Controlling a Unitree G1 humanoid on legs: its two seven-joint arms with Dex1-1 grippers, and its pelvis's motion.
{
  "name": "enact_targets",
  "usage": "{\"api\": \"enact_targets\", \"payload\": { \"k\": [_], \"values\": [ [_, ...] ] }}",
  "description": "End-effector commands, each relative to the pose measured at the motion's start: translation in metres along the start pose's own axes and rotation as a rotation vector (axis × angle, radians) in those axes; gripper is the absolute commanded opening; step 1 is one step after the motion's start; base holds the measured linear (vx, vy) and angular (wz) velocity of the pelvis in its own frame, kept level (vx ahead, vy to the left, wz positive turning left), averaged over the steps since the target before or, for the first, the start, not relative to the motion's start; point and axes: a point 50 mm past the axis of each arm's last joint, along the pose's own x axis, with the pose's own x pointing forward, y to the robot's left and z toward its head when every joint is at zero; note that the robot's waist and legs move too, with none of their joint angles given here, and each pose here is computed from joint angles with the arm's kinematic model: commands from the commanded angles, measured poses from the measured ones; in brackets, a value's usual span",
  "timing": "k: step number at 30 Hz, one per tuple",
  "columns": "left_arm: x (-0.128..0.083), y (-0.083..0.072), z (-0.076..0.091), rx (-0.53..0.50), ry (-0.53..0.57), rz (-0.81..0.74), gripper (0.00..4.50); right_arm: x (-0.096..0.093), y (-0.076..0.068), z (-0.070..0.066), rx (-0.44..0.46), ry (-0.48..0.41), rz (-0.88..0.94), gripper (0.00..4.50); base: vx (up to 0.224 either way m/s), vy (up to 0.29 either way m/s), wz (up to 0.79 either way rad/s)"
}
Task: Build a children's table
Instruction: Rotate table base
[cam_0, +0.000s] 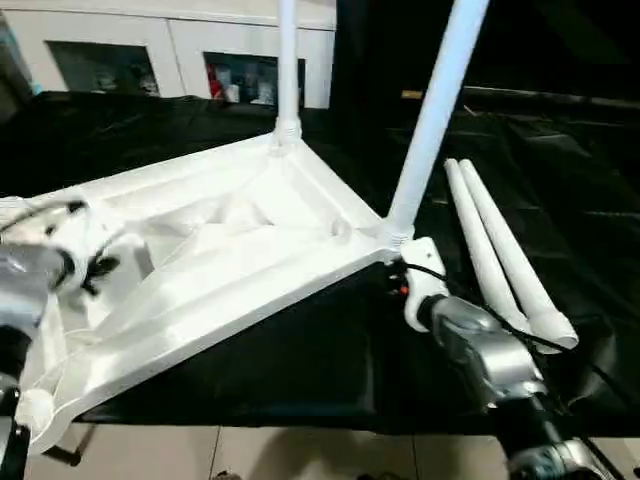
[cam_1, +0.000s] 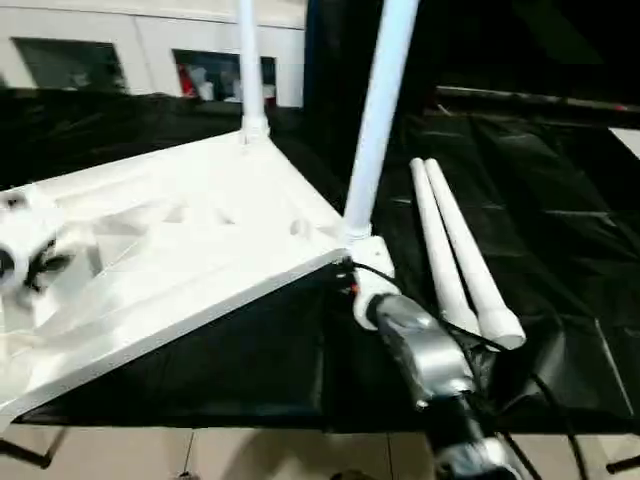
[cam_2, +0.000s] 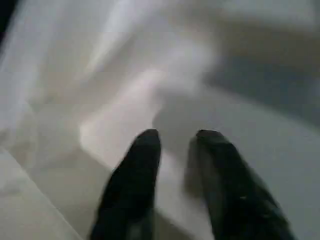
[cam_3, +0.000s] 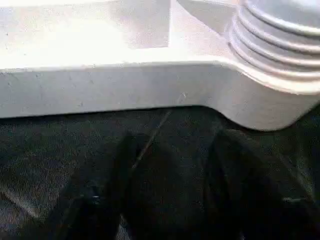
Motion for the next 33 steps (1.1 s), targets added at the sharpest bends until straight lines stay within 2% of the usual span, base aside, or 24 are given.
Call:
{"api": "enact_targets", "payload": {
  "k": [1,2,4,6,9,10,12,15,19,20,25,26,28,29,33],
  "values": [
    [0.001,-0.001,-0.001,0.004,0.007,-0.011,1.19,0.002,-0.001,-0.002,-0.01,0.013,-0.009,2.61,0.0,0.0,0.0],
    [0.003,-0.008,0.001,-0.007,-0.02,-0.058,0.91,0.004,0.0,-0.002,-0.008,0.013,-0.005,2.37,0.0,0.0,0.0],
    [0.004,-0.013,0.003,-0.013,-0.038,-0.092,0.8,0.006,0.0,-0.002,-0.005,0.013,-0.002,2.27,0.0,0.0,0.0],
    [0.006,-0.027,0.016,-0.022,-0.133,-0.209,0.74,0.015,0.004,-0.002,-0.003,0.014,0.025,2.16,0.0,0.0,0.0],
    [0.004,-0.037,0.025,-0.031,-0.185,-0.309,0.37,0.022,0.008,-0.001,-0.014,0.02,0.039,1.87,0.0,0.0,0.0],
    [0.001,-0.045,0.03,0.001,-0.217,-0.396,0.37,0.027,0.011,0.001,-0.017,0.02,0.052,1.87,0.0,0.0,0.0],
    [0.0,-0.048,0.032,0.023,-0.228,-0.427,0.14,0.029,0.012,0.001,-0.019,0.02,0.056,1.61,0.0,0.0,0.0],
    [-0.01,-0.068,0.038,0.094,-0.287,-0.631,0.0,0.037,0.02,0.007,-0.022,0.009,0.088,1.46,0.0,0.0,0.0],
    [-0.017,-0.08,0.043,0.125,-0.312,-0.738,0.0,0.042,0.027,0.01,-0.033,0.002,0.121,1.03,0.0,0.0,0.0],
    [-0.022,-0.091,0.053,0.144,-0.36,-0.817,0.0,0.045,0.034,0.013,-0.042,-0.004,0.153,1.03,0.0,0.0,0.0],
    [-0.02,-0.106,0.065,0.164,-0.41,-0.872,0.0,0.049,0.038,0.016,-0.058,-0.014,0.164,0.62,0.0,0.0,0.0],
    [-0.014,-0.114,0.073,0.181,-0.429,-0.867,0.0,0.05,0.035,0.018,-0.063,-0.022,0.153,0.62,0.0,0.0,0.0],
    [-0.006,-0.118,0.08,0.194,-0.443,-0.83,0.0,0.049,0.03,0.02,-0.065,-0.031,0.137,0.43,0.0,0.0,0.0],
    [-0.006,-0.118,0.081,0.194,-0.444,-0.828,0.0,0.049,0.03,0.021,-0.066,-0.031,0.136,0.26,0.0,0.0,0.0],
    [0.006,-0.118,0.1,0.191,-0.498,-0.704,0.0,0.045,0.017,0.023,-0.083,-0.045,0.11,0.06,0.0,0.0,0.0]
  ]
}}
